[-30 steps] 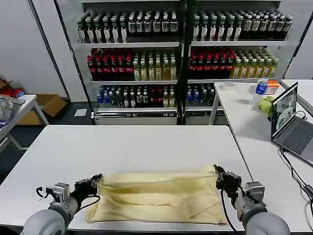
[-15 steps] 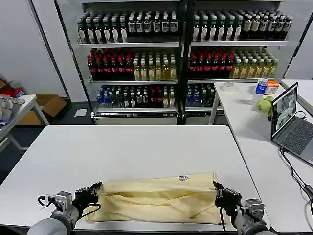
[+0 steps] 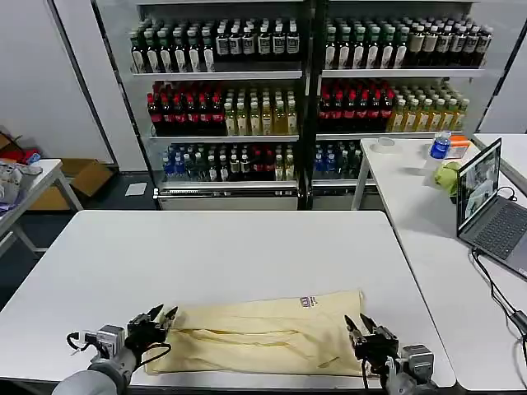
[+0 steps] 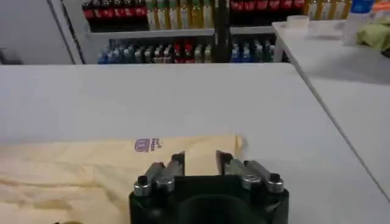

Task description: Fold and organize the clothes.

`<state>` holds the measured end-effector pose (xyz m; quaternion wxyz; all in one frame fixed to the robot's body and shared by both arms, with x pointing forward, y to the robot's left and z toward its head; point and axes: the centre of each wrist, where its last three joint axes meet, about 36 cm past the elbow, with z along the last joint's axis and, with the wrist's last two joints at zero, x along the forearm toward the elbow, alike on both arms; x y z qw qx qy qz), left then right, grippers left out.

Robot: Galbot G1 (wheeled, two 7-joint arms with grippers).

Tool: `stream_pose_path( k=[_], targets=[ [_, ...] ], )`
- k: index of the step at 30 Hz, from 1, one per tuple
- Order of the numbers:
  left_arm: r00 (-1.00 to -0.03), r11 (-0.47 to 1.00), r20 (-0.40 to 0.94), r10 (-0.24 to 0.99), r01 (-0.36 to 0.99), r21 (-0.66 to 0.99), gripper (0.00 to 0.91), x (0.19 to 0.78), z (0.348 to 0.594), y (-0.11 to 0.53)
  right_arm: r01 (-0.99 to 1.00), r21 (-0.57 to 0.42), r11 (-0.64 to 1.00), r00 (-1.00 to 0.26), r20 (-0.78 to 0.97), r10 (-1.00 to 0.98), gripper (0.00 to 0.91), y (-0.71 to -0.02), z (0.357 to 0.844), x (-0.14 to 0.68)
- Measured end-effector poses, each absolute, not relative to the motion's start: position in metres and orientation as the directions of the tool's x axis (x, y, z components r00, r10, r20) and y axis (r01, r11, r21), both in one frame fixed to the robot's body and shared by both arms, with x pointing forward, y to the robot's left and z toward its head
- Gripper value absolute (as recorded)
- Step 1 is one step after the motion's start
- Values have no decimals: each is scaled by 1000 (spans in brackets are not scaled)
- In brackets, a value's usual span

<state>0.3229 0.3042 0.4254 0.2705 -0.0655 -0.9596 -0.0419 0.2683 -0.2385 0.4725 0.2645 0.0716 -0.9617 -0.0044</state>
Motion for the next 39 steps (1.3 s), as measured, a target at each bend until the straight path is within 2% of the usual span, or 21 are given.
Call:
stream_pose_path(
  k=[11,24,25,26,27,28,31,34,39],
  targets=[
    [-881,998,472,31,52,32,907,299,432,289,-120,53,991,-853,506,-130,907,-236,474,264],
    [-854,997,521,3,-41,-73,907,271,414,263,-110,49,993,-854,506,-120,907,-235,476,260],
    [-853,996,522,0,-48,-79,887,271,413,262,-110,48,993,-855,505,-119,907,-236,476,260],
    [-852,995,523,-2,-56,-86,705,271,412,261,-110,48,993,-854,506,-119,907,-236,476,260],
    [-851,994,525,-2,-60,-94,605,271,411,260,-110,47,993,-854,506,-118,907,-236,476,259],
    [-850,993,526,-3,-65,-101,353,271,410,259,-109,47,993,-855,506,-118,907,-236,477,259],
    [-849,990,528,-3,-78,-121,111,272,408,257,-110,45,993,-855,506,-117,907,-237,477,259],
    [-846,987,533,-5,-90,-134,20,272,405,254,-111,42,993,-856,504,-117,907,-238,478,259],
    [-843,983,538,1,-99,-157,10,271,403,251,-113,38,993,-858,500,-117,907,-239,480,260]
  ],
)
